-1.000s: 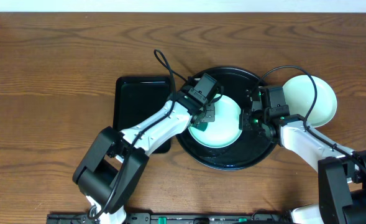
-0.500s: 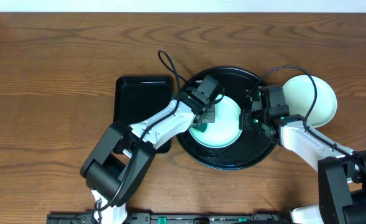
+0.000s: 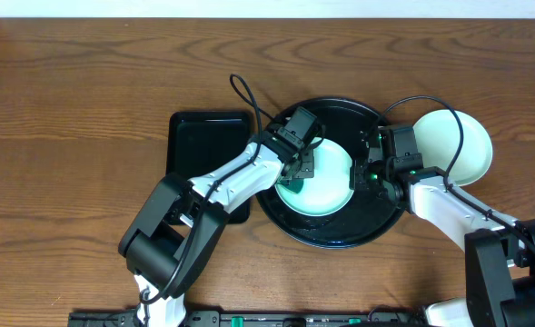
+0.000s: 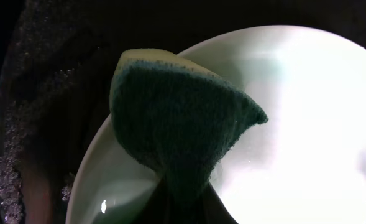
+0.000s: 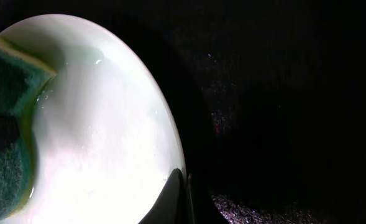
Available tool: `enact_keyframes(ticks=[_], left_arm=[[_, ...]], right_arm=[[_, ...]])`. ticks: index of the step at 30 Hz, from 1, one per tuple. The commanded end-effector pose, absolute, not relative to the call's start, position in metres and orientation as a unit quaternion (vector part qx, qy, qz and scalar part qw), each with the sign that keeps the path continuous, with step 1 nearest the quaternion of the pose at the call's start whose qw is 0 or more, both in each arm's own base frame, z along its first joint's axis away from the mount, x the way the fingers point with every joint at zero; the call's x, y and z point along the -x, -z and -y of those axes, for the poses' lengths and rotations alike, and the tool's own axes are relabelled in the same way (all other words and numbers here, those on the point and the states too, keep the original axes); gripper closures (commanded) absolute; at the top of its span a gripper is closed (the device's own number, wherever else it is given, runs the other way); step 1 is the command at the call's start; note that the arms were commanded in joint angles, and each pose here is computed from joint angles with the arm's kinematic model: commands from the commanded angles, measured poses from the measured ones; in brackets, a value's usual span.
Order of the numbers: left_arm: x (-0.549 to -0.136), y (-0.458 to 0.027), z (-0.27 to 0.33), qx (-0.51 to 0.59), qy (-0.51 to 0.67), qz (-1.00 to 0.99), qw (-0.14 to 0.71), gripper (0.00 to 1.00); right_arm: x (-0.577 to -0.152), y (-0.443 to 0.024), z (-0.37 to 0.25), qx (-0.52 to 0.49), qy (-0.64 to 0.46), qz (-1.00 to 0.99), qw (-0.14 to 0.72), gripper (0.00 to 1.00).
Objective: Clean dirty plates on tray and stack at the side
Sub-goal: 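Wipe the sponge across the green smear on the plate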
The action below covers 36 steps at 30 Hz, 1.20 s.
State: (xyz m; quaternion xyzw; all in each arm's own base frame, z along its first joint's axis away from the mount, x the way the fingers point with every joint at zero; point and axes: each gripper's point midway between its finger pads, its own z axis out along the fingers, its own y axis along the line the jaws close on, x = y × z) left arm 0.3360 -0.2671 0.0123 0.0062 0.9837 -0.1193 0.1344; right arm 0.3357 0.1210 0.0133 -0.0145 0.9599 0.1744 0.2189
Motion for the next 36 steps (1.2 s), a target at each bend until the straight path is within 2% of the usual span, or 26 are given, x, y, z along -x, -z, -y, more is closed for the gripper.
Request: enact_keyframes(ticks=[1,16,21,36], left_arm=[[-0.296,0.023,0.279,-0.027,0.149,-0.988,0.037,0.92],[-0.276,-0.005,0.333,-0.059,0.308,-0.949,-0.027,0.92],[-0.277,-0.008,0.336,-0.061,0.314,-0.947,-0.024,0.92],[-0.297,-0.071,0.336,-0.075,0.331,-0.938,0.067,0.92]], right_arm=[[-0.333,-0.011,-0.126,0.028,-0.180,-0.959,0.215,0.99],[-0.334,-0.011,-0.126,0.028,-0.181,-0.959,0.217,0.99],[-0.334,-0.011,-0.126,0.028,-0.181,-0.959,0.217,0.99],[-0.335,-0.012,-0.126,0.028,-0.181,-0.959,0.218,0.99]])
